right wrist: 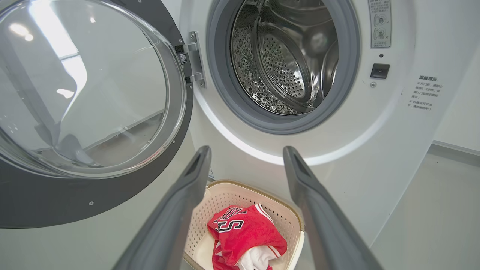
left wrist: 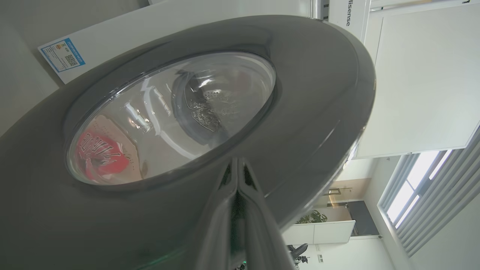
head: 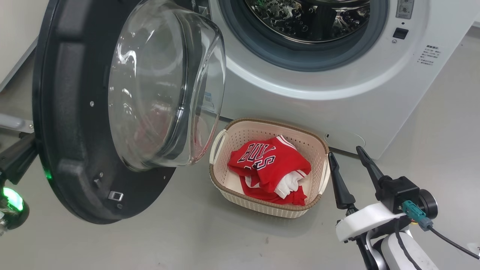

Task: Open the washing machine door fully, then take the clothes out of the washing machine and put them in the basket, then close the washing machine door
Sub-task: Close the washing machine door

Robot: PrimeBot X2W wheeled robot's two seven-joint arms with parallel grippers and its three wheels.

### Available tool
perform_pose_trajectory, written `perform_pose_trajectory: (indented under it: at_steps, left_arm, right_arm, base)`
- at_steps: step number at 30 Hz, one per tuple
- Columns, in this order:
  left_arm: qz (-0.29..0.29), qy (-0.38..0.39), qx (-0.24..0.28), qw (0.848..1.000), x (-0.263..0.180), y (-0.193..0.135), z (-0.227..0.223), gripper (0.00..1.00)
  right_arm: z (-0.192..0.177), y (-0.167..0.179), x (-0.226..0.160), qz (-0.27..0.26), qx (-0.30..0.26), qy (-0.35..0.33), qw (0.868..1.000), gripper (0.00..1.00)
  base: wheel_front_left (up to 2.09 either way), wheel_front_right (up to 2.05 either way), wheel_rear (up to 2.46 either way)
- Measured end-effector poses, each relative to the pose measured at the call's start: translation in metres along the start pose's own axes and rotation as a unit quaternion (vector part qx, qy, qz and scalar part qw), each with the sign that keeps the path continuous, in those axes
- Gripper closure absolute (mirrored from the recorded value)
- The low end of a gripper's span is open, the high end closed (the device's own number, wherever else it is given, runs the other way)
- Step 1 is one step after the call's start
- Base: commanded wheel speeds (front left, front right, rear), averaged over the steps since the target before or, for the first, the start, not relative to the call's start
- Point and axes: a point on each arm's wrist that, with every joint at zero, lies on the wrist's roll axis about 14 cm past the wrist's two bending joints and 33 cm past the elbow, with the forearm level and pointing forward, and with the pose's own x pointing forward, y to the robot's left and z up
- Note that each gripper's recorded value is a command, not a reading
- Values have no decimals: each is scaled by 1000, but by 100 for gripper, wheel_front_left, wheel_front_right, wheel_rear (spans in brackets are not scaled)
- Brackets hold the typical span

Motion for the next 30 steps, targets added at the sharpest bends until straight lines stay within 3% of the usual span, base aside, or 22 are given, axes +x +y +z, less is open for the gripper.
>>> perform_pose_trajectory:
  at_steps: [17,30]
  left_arm:
    - [-36,122,14,992,26,-10,-59,100]
    - [-78,222,1,972,57,-23,-111,100]
  right_arm:
    - [7,-18,-7,-31,1,-11,999,0]
    - [11,-46,-22,-77,2,-18,997,0]
  base:
    - [0,0,0]
    - [0,0,0]
